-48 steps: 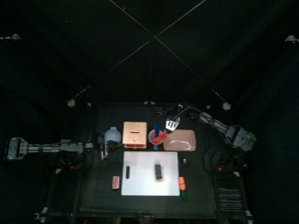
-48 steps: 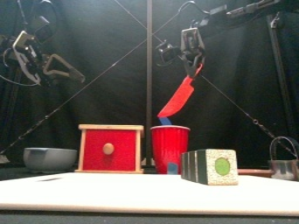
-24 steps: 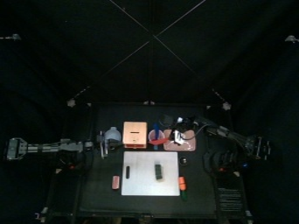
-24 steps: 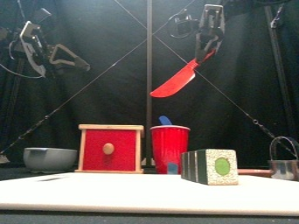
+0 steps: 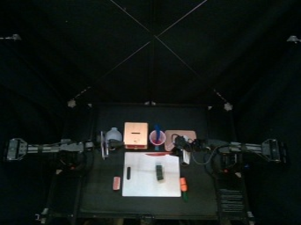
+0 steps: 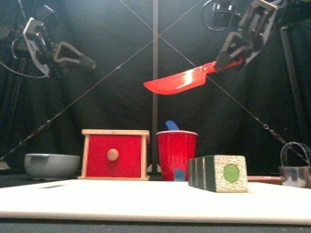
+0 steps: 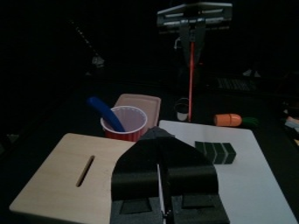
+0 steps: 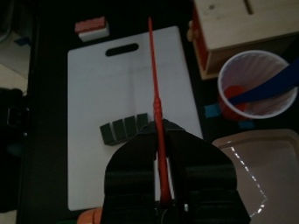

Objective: Place sushi on board then cut the sushi with the knife then place the pieces on the plate
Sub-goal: Grasp knife edge with left hand

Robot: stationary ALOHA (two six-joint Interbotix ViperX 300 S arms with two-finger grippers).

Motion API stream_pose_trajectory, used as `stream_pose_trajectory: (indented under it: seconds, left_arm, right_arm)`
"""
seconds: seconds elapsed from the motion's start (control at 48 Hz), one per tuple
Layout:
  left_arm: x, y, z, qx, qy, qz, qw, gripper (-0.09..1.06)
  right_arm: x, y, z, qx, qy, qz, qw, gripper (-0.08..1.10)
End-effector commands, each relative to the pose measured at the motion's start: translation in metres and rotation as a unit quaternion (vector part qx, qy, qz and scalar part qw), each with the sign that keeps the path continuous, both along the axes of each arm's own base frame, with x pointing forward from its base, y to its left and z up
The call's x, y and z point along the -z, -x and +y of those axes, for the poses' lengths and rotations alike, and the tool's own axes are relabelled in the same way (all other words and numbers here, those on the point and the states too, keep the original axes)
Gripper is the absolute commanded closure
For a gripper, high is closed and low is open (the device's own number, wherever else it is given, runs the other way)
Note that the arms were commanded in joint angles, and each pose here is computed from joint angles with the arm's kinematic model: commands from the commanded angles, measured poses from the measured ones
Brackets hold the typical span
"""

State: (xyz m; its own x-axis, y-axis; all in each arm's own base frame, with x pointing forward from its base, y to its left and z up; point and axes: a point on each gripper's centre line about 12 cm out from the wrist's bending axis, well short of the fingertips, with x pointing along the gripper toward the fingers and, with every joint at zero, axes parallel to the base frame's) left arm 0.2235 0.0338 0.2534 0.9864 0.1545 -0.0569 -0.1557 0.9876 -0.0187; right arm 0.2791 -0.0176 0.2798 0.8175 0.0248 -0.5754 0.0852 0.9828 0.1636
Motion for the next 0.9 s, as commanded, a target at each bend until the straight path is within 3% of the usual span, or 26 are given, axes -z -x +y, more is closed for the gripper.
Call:
stream_pose_trajectory:
  seconds: [0.021, 0.188, 0.333, 0.438, 0.542, 0.667, 0.896]
  left_arm:
    - [-0.014, -0.006, -0.007, 0.017, -0.002, -0.018, 0.9997, 0.94]
    - [-0.02, -0.016, -0.022, 0.051, -0.003, -0.02, 0.9985, 0.81]
    - [-0.025, -0.029, -0.031, 0.07, -0.001, -0.015, 0.9974, 0.64]
    - [-0.023, -0.039, -0.035, 0.077, 0.001, 0.005, 0.997, 0.5]
    - [-0.021, -0.05, -0.036, 0.077, 0.012, 0.045, 0.996, 0.34]
    - [-0.022, -0.063, -0.036, 0.075, 0.029, 0.092, 0.9925, 0.21]
    - [-0.017, -0.084, -0.039, 0.079, 0.036, 0.148, 0.9851, 0.19]
  right_arm:
    - [0.009, 0.002, 0.008, -0.004, 0.007, -0.032, 0.999, 0.62]
    - [0.023, 0.005, 0.013, -0.007, 0.017, -0.051, 0.999, 0.63]
    - [0.034, 0.008, 0.018, -0.009, 0.022, -0.07, 0.997, 0.63]
    - [0.043, 0.011, 0.019, -0.006, 0.023, -0.081, 0.996, 0.63]
    - [0.048, 0.015, 0.019, 0.002, 0.025, -0.099, 0.995, 0.63]
    - [0.051, 0.016, 0.018, 0.007, 0.026, -0.111, 0.994, 0.63]
    - [0.053, 0.014, 0.02, 0.005, 0.027, -0.11, 0.994, 0.63]
